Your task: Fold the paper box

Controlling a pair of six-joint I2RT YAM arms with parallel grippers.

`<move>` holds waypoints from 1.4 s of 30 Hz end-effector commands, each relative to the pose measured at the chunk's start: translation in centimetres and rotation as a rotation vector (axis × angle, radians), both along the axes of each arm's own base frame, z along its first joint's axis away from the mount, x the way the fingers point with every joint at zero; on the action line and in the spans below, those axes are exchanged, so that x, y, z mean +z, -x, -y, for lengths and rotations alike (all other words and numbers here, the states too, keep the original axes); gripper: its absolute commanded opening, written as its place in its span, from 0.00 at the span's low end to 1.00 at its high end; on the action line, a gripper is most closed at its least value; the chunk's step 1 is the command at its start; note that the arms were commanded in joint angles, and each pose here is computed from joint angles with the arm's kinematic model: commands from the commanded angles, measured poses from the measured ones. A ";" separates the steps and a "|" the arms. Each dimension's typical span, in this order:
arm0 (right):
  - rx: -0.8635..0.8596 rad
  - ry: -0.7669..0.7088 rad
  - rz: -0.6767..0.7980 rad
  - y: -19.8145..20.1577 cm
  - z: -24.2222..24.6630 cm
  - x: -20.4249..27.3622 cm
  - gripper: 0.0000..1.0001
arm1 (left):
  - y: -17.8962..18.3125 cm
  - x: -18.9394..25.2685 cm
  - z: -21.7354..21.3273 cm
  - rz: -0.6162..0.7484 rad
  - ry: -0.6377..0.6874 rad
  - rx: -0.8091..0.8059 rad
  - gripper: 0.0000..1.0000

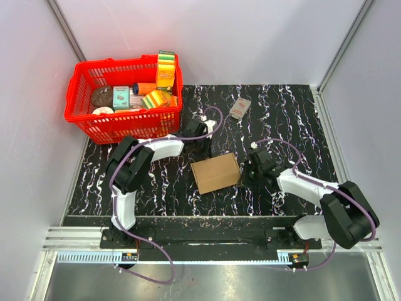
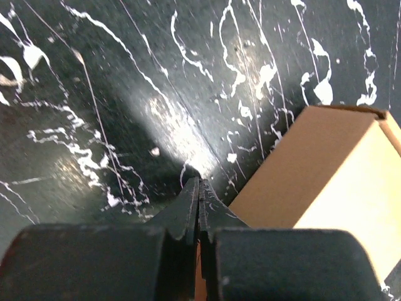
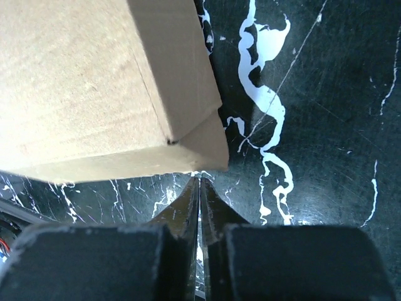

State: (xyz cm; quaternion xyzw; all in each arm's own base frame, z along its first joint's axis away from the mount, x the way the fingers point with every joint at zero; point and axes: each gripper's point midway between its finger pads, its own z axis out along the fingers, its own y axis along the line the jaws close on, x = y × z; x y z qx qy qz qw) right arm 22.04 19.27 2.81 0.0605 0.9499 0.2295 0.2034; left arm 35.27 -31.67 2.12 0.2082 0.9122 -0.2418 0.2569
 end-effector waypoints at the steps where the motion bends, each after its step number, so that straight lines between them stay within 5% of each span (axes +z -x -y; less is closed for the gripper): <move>1: -0.022 0.021 0.053 -1.9 0.0 1.2 0.07 | 1.7 1.5 0.1 0.012 0.024 -0.015 0.00; 19: 0.027 0.108 0.048 -3.2 0.2 0.7 0.08 | 6.8 2.4 0.2 0.015 0.010 -0.045 0.00; 42: 0.085 -0.018 0.059 -3.6 -2.5 1.9 0.08 | 10.8 1.6 3.9 -0.032 0.054 -0.120 0.00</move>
